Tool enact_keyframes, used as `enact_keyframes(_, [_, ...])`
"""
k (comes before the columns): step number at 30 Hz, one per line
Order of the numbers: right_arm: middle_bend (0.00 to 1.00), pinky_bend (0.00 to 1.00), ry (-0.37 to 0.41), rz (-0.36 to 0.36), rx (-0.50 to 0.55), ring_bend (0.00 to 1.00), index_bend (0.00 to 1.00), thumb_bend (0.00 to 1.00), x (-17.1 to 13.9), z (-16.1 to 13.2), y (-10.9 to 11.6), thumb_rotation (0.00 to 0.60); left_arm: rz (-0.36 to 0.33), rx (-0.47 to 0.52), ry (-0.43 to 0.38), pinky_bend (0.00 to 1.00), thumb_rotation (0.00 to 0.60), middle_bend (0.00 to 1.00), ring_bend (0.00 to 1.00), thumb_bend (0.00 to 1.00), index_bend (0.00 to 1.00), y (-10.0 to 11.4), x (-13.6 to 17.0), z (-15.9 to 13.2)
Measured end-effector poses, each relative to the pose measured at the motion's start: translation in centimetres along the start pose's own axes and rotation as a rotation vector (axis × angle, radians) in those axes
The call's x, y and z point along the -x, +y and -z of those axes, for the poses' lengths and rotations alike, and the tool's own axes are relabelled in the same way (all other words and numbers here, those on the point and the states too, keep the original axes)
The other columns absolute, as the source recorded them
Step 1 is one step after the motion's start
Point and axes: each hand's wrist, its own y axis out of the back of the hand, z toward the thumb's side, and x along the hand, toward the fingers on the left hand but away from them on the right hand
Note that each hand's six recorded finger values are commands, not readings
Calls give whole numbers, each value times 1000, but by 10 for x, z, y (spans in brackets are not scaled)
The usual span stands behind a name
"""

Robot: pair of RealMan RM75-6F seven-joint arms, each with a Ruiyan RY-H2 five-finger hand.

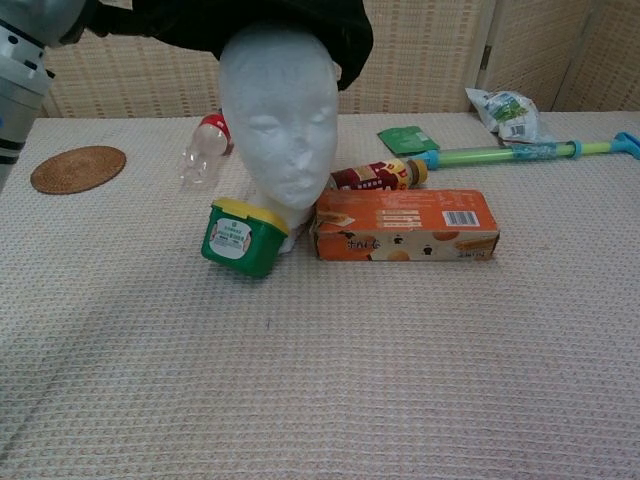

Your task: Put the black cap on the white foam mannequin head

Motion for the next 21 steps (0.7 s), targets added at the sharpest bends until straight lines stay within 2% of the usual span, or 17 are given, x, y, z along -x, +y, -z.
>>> enact_keyframes(6, [0, 0, 3, 7, 0, 0, 0, 27, -2, -1, 1, 600, 61, 29, -34, 1000, 600, 1000, 1000, 620, 686, 0, 34, -19])
enact_keyframes(7, [0, 0, 2, 6, -2, 0, 0, 27, -2, 0, 1, 600, 73, 35, -37, 1000, 600, 1000, 999, 574, 636, 0, 39, -21])
enact_keyframes(9, [0, 0, 0, 1, -7, 0, 0, 27, -1, 0, 0, 600, 87, 35, -36, 1000, 600, 1000, 986, 442, 463, 0, 46, -23])
enact_keyframes(11, [0, 0, 0, -3, -13, 0, 0, 29, -1, -1, -2, 600, 98, 29, -29, 1000, 600, 994, 949, 259, 212, 2, 52, -23])
enact_keyframes(12, [0, 0, 0, -4, -15, 0, 0, 29, -1, -1, -2, 600, 102, 31, -24, 1000, 600, 974, 936, 218, 159, 2, 54, -23])
enact_keyframes(14, [0, 0, -1, -4, -18, 0, 0, 30, -1, -1, -2, 600, 122, 40, -7, 1000, 600, 803, 843, 142, 55, 3, 59, -21])
enact_keyframes(15, [0, 0, -1, -2, -18, 0, 0, 30, -1, -1, -2, 600, 137, 45, 5, 999, 600, 696, 768, 126, 33, 4, 62, -20])
enact_keyframes(16, [0, 0, -3, 0, -17, 0, 0, 31, -1, -1, -2, 600, 163, 52, 26, 989, 600, 629, 713, 121, 24, 5, 67, -16])
enact_keyframes(17, [0, 0, -5, 1, -15, 0, 0, 31, -1, -1, -1, 600, 185, 57, 45, 937, 600, 529, 615, 115, 14, 5, 71, -13])
enact_keyframes(18, [0, 0, -8, 3, -13, 0, 0, 31, -1, 0, -1, 600, 210, 64, 67, 882, 600, 482, 561, 113, 12, 7, 75, -9])
enact_keyframes(20, [0, 0, -17, 5, -10, 0, 0, 31, 0, 2, 0, 600, 280, 81, 130, 630, 600, 355, 390, 110, 11, 12, 89, 4])
enact_keyframes(21, [0, 0, -20, 6, -10, 0, 0, 31, 1, 3, 0, 600, 317, 89, 161, 560, 600, 325, 348, 109, 11, 15, 95, 12])
